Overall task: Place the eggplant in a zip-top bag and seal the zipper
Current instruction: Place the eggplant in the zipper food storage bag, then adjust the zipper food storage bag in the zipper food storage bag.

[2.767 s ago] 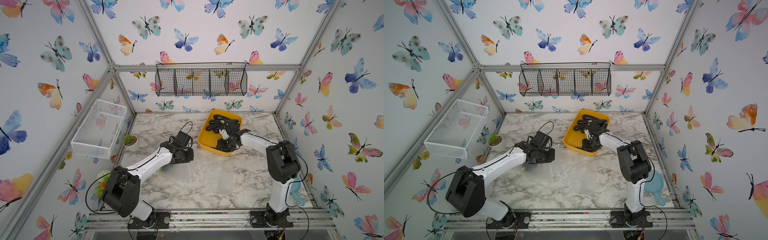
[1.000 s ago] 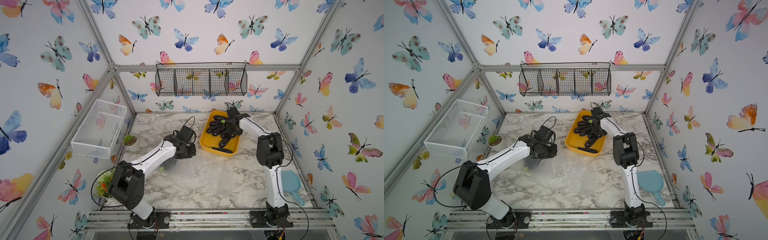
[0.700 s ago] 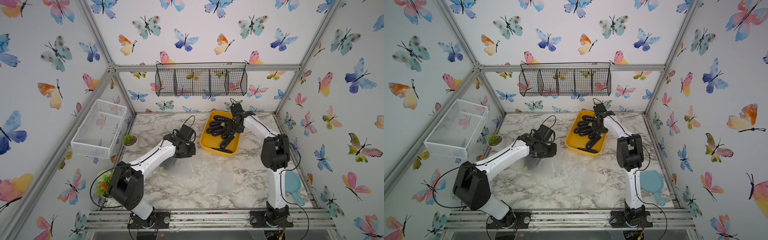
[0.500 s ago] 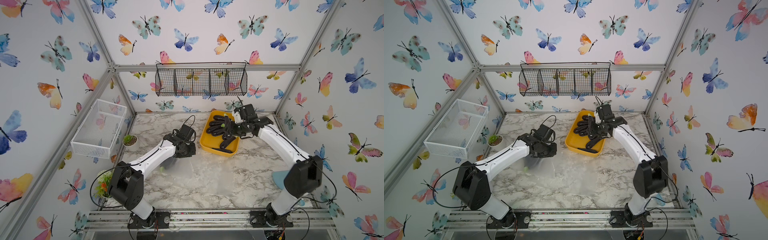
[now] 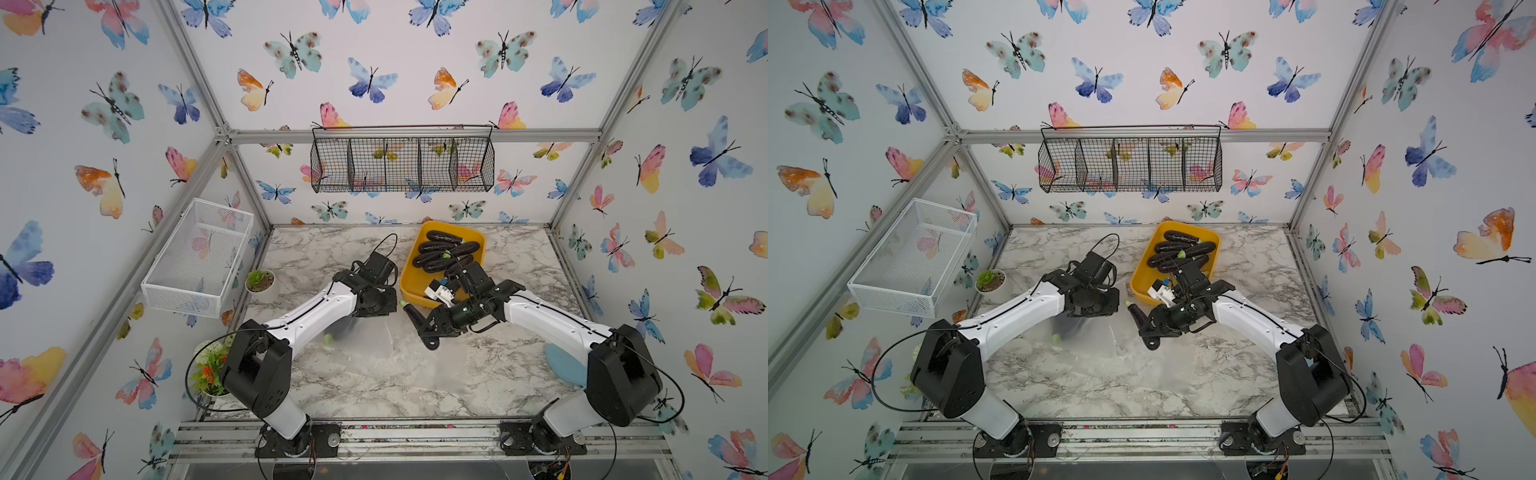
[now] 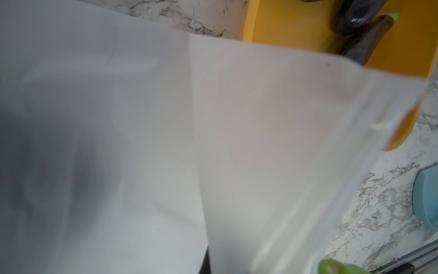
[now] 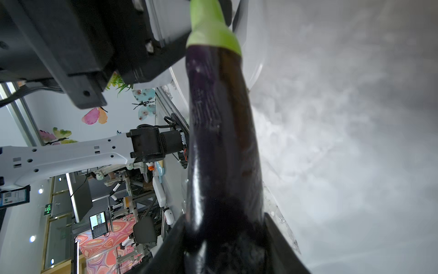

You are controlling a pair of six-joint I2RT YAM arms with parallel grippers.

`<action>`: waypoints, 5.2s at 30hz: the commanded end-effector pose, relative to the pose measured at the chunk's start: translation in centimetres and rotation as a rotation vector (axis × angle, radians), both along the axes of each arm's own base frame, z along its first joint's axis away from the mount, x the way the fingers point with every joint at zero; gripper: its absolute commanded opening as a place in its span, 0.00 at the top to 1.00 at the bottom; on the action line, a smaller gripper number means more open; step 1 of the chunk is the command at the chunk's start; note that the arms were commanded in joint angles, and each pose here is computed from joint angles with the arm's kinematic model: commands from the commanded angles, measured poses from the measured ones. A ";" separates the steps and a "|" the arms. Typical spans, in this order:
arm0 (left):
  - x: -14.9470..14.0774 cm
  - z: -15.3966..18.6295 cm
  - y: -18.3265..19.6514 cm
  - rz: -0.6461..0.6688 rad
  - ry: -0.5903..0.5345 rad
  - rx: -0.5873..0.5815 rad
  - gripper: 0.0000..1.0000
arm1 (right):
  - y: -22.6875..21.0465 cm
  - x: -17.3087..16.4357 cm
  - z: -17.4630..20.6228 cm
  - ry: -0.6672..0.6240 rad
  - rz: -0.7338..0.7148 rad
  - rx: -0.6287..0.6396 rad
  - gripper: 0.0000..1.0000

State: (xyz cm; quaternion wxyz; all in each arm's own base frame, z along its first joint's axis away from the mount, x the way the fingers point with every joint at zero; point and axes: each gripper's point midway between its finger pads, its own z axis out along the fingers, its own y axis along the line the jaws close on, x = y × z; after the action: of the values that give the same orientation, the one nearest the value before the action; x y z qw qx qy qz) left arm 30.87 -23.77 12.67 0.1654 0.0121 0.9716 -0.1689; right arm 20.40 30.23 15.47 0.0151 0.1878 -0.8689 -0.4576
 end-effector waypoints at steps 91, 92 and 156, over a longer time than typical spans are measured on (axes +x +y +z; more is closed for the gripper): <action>-2.8 5.8 0.4 0.044 -0.002 -0.273 1.00 | 9.1 6.9 -1.0 -0.150 -0.229 -0.129 0.73; -2.9 5.9 0.4 0.045 -0.001 -0.274 1.00 | 9.3 6.7 -1.2 -0.146 -0.216 -0.137 0.72; -2.3 22.6 15.6 0.329 -0.360 0.031 1.00 | 19.9 5.3 15.3 -0.346 0.073 0.388 0.96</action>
State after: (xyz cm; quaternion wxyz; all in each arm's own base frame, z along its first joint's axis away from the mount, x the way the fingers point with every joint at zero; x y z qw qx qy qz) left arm 29.87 -11.61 33.73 0.3420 -0.0910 0.9146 -0.1955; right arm 27.81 48.33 29.22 -0.1776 0.2682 -0.7828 -0.5328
